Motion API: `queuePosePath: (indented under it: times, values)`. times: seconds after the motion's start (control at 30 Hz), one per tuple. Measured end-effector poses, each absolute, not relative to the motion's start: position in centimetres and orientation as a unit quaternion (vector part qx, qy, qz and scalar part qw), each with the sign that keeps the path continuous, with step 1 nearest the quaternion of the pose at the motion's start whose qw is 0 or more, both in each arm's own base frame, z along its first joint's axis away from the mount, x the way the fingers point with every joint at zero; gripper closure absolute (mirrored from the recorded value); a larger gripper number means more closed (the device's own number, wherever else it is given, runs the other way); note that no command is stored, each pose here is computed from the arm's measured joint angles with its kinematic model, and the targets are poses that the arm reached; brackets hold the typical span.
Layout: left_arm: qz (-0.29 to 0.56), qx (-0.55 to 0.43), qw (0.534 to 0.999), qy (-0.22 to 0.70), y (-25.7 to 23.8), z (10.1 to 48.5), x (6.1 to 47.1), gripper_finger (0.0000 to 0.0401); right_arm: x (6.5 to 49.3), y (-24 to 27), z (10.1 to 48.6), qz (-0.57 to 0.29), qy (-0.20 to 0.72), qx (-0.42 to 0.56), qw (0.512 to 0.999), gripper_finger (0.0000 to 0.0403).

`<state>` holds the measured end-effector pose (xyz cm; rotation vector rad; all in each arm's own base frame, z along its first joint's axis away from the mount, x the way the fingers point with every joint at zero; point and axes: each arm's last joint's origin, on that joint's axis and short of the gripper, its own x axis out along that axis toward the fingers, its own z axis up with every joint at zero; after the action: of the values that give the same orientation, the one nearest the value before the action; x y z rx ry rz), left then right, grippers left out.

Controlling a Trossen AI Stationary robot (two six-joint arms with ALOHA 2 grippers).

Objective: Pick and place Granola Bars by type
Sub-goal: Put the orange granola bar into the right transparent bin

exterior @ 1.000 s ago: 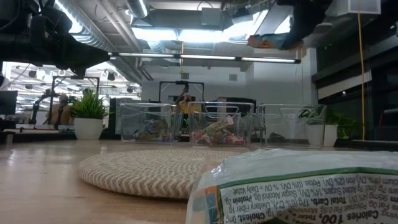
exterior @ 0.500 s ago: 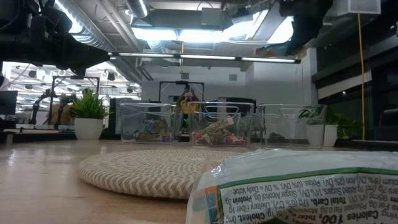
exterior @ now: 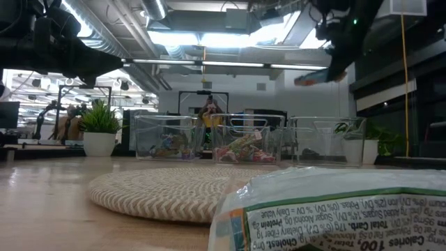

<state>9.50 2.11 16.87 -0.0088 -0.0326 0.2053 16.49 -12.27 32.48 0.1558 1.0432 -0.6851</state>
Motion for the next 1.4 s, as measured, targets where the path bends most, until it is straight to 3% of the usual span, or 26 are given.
queuePosePath:
  times: [0.27, 0.6, 0.77, 1.07, 1.4]
  values:
    - [0.103, -0.004, 0.995, -0.016, 2.1, 16.9, 9.5, 0.0329, 15.9, -13.8, 29.5, -0.303, 0.486, 0.103, 0.813, 0.0372]
    - [0.102, -0.004, 0.995, -0.016, 2.1, 16.9, 9.5, 0.0329, 15.6, -14.3, 29.4, -0.313, 0.485, 0.109, 0.809, 0.0357]
    - [0.102, -0.004, 0.995, -0.016, 2.1, 16.9, 9.5, 0.0329, 16.2, -14.9, 28.8, -0.319, 0.475, 0.112, 0.813, 0.0375]
    - [0.102, -0.004, 0.995, -0.016, 2.1, 16.9, 9.5, 0.0328, 17.9, -16.6, 23.9, -0.306, 0.522, 0.131, 0.785, 0.0359]
    - [0.102, -0.004, 0.995, -0.016, 2.1, 16.9, 9.5, 0.0328, 19.3, -18.3, 20.4, -0.295, 0.563, 0.148, 0.757, 0.0371]
